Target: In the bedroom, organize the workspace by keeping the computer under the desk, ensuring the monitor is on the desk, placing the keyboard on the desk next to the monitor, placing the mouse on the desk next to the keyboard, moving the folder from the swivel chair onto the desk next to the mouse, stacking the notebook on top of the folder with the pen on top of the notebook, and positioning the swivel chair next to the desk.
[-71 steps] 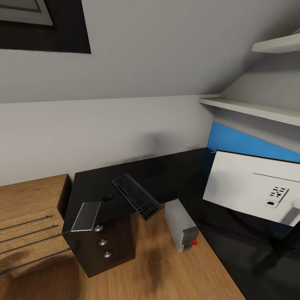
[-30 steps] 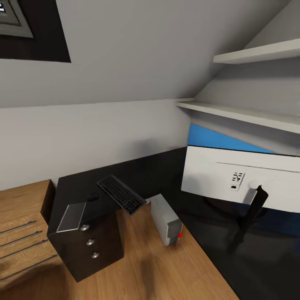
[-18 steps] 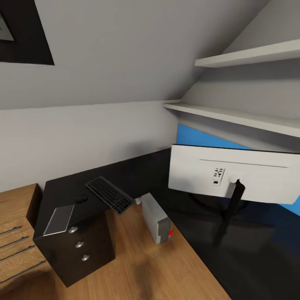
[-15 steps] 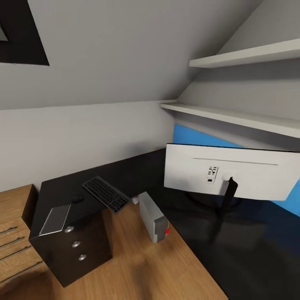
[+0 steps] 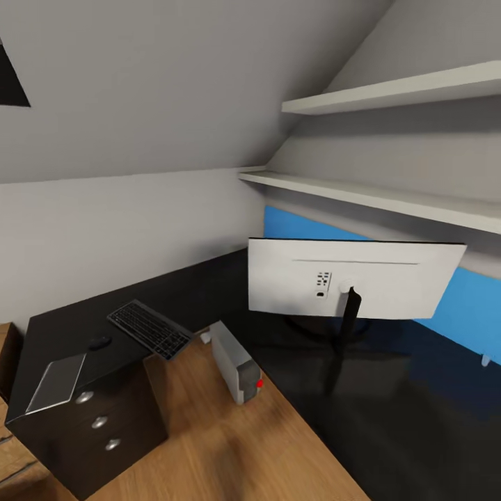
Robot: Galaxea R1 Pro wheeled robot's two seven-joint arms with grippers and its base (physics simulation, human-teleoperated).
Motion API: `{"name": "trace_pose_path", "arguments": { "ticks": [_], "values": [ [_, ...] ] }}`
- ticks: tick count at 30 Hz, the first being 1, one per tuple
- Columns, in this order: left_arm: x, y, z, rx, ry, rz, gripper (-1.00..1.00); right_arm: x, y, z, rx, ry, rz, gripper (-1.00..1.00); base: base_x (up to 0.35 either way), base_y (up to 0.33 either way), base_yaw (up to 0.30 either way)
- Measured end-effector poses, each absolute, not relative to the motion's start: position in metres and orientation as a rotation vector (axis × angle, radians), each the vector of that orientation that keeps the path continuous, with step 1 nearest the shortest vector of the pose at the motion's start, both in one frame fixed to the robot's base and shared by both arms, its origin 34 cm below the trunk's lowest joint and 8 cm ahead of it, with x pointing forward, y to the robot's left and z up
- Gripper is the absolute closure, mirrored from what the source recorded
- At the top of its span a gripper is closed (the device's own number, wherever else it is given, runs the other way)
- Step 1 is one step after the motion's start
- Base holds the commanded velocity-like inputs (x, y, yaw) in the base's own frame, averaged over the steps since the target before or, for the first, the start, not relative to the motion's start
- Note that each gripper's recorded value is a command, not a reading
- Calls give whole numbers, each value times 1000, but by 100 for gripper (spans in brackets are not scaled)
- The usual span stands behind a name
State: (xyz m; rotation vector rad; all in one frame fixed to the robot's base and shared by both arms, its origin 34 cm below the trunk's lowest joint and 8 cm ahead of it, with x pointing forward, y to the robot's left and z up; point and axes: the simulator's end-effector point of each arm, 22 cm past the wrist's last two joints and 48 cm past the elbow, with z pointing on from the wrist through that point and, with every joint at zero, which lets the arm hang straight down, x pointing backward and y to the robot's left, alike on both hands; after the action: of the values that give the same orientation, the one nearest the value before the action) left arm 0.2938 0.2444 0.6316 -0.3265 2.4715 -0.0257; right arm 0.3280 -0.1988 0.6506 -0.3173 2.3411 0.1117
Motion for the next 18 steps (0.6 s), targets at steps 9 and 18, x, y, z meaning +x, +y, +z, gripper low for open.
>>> {"name": "trace_pose_path", "arguments": {
  "ticks": [9, 18],
  "values": [
    [294, 244, 632, -325, 2472, -26, -100, 328, -199, 650, -317, 2342, 112, -100, 0, 0, -256],
    [295, 244, 632, -326, 2469, -26, -100, 329, -199, 651, -317, 2338, 111, -100, 0, 0, -236]
  ]
}}
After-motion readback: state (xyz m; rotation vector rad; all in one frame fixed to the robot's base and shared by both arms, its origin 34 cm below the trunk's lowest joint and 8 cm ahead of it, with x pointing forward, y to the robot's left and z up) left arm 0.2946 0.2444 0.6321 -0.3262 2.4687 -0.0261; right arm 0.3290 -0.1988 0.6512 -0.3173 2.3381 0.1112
